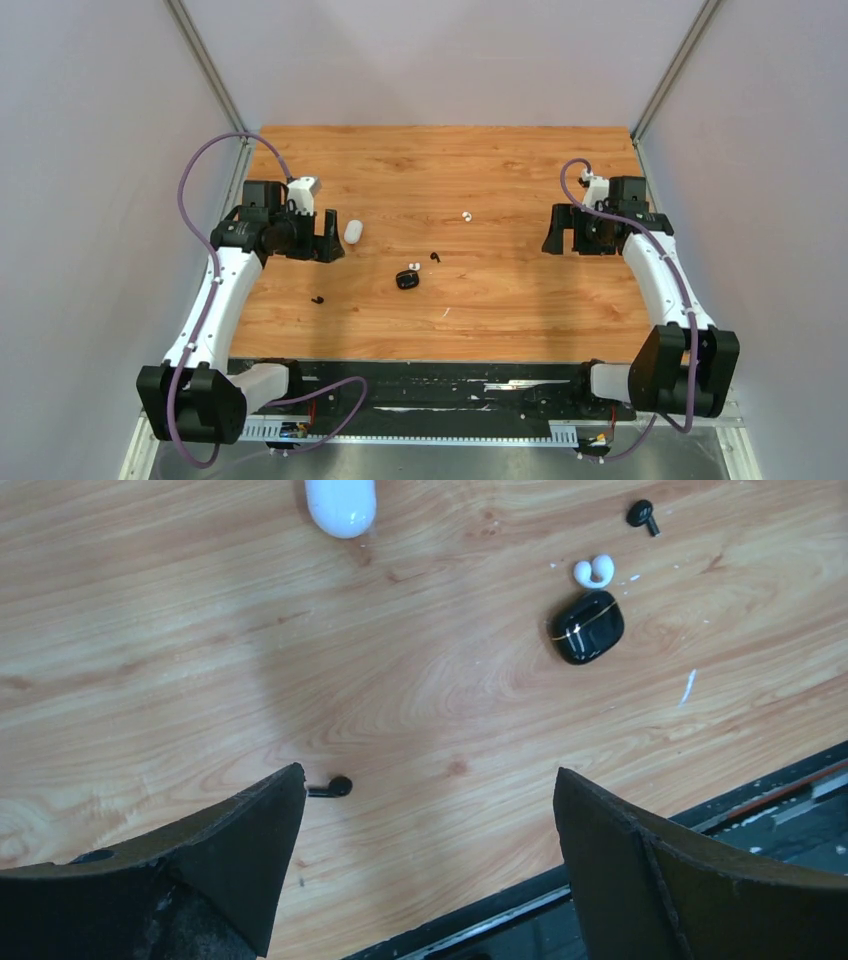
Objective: Insert the wireless bluetooth earbuds into the charging case
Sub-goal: Pick up the charging case at the center of the board.
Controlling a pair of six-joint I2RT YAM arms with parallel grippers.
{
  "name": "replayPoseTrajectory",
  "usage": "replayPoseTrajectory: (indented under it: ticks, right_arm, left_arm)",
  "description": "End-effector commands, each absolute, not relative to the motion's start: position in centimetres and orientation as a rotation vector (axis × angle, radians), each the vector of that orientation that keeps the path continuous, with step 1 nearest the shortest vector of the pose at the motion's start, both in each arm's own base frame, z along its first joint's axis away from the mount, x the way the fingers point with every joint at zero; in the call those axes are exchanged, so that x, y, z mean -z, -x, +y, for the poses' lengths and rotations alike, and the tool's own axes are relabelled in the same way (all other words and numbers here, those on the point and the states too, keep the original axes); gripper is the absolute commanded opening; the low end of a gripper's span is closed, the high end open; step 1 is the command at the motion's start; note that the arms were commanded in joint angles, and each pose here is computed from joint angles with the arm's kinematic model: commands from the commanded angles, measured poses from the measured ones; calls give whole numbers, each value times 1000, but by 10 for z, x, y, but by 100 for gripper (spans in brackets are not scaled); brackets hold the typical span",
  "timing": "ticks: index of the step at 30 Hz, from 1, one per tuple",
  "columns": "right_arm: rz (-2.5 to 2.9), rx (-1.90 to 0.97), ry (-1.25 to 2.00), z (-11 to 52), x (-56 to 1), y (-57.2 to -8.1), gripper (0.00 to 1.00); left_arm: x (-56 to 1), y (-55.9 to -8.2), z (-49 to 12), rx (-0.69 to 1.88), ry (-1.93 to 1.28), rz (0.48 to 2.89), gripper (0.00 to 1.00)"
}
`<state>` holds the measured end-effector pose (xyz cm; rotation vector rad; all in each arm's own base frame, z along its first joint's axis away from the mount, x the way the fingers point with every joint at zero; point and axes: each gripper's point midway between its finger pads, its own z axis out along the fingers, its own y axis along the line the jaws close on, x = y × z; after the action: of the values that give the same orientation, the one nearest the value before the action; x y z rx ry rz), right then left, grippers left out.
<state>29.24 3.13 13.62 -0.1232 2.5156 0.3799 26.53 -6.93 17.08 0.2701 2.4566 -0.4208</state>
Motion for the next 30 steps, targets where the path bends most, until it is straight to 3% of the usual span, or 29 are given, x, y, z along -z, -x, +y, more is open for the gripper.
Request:
replayPoseTrajectory:
  ticks: [1, 6, 9, 15, 16, 17, 19, 26, 30]
  right_arm:
    - [2426, -527, 73, 46, -163, -331, 100]
    - [2291, -967, 325, 102, -187, -340, 99]
    - [2275, -1048, 396, 127, -184, -353, 94]
    - [2100, -1018, 1026, 215, -176, -332, 82]
    - [2043, -1022, 1134, 230, -174, -324, 83]
    - [1984, -1021, 1231, 243, -171, -317, 95]
    - [1876, -1029, 1389, 265, -163, -304, 100]
    - [1597, -886, 1785, 314, -119, -289, 70]
    - [1448, -798, 1882, 334, -106, -289, 65]
  left_arm:
    - [-190, -275, -80, 541, -159, 2392, 99]
    - [-195, -274, -87, 635, -106, 2355, 99]
    - [-194, -271, -95, 735, -66, 2325, 99]
    - [-186, -269, -82, 843, 112, 2276, 99]
    - [-188, -269, -81, 873, 127, 2258, 98]
    - [-186, -270, -80, 883, 133, 2245, 98]
    - [-185, -270, -77, 891, 162, 2229, 97]
    - [-175, -264, -74, 886, 201, 2260, 97]
    - [-169, -261, -73, 884, 222, 2266, 97]
